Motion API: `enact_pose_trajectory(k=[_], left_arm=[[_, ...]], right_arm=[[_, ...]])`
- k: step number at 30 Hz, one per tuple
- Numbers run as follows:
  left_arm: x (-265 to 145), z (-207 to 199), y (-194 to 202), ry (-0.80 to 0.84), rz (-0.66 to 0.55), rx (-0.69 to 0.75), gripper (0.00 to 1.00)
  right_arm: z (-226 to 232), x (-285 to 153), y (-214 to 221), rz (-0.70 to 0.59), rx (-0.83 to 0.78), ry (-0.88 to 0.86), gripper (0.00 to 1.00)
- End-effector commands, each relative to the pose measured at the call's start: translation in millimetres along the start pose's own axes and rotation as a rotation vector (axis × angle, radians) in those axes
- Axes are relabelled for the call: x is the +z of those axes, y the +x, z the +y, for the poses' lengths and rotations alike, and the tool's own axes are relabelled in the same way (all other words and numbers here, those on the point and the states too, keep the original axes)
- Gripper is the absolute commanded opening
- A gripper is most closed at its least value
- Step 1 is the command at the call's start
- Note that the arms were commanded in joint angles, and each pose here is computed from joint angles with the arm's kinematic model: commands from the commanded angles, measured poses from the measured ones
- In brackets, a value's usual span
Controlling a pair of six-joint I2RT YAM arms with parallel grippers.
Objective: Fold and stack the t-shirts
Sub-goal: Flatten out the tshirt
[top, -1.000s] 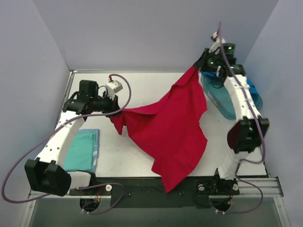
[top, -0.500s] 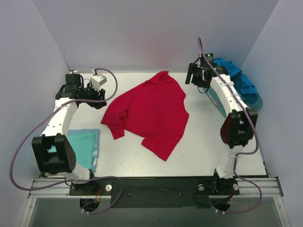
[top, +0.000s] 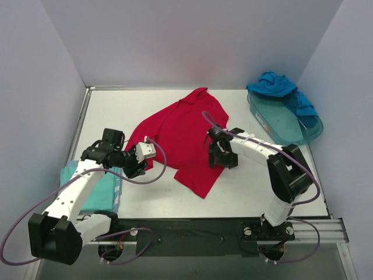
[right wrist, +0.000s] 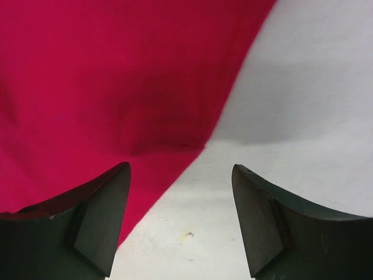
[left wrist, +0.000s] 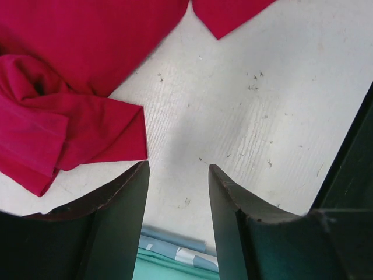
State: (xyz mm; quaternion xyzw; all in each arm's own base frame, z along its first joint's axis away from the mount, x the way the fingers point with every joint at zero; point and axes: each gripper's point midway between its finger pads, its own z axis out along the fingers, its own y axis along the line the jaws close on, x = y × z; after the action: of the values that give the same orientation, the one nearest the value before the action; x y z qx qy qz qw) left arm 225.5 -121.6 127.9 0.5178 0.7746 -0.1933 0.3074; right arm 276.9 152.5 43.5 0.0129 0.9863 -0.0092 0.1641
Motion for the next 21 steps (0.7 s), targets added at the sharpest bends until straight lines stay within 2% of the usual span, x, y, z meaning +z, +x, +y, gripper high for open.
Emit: enact_pose_trajectory(k=[1,4,6,7,8,9,10,14,17,20,21], left_arm=[[-1.6,-2.5,4.0,-0.018,0.002,0.147,0.55],[3.2,-5.0,12.8,-0.01,0.021,0.14,0.55],[4.9,-5.8,12.3,-0.007,0.012,0.142,0.55],[5.9,-6.4,11.4,-0.003,0.008,0.145,0.55],[6.4,-5.4,10.7,-0.006,0.006,0.151,0.55],[7.6,-5.6,10.1,-0.004,0.005,0.164,0.56],[9.9,-5.2,11.4,-0.002,0.008,0.183,0.56],[30.4,3.7,22.9,-0.022,0.066,0.294,0.58],[53.0,14.8,33.0,-0.045,0.179,0.426,0.61],[72.8,17.5,23.4,-0.037,0.184,0.622,0.64],[79.6,17.1,26.1,-0.027,0.191,0.646,0.65]], right_arm=[[27.4,9.6,19.2,0.021,0.027,0.013,0.65],[38.7,21.9,31.1,0.061,0.022,0.011,0.6],[38.7,33.1,42.6,0.105,0.034,0.013,0.42],[35.8,36.4,48.7,0.119,0.035,0.021,0.26],[32.7,36.7,49.3,0.116,0.037,0.03,0.18],[28.5,34.6,51.0,0.107,0.038,0.03,0.05],[22.7,33.8,49.7,0.096,0.041,0.038,0.0],[3.2,14.3,36.1,0.06,0.1,-0.012,0.0],[-19.1,-6.0,22.3,0.014,0.189,-0.07,0.0],[-27.3,-20.7,15.4,-0.034,0.158,-0.116,0.0],[-25.1,-26.6,13.5,-0.044,0.148,-0.142,0.0]])
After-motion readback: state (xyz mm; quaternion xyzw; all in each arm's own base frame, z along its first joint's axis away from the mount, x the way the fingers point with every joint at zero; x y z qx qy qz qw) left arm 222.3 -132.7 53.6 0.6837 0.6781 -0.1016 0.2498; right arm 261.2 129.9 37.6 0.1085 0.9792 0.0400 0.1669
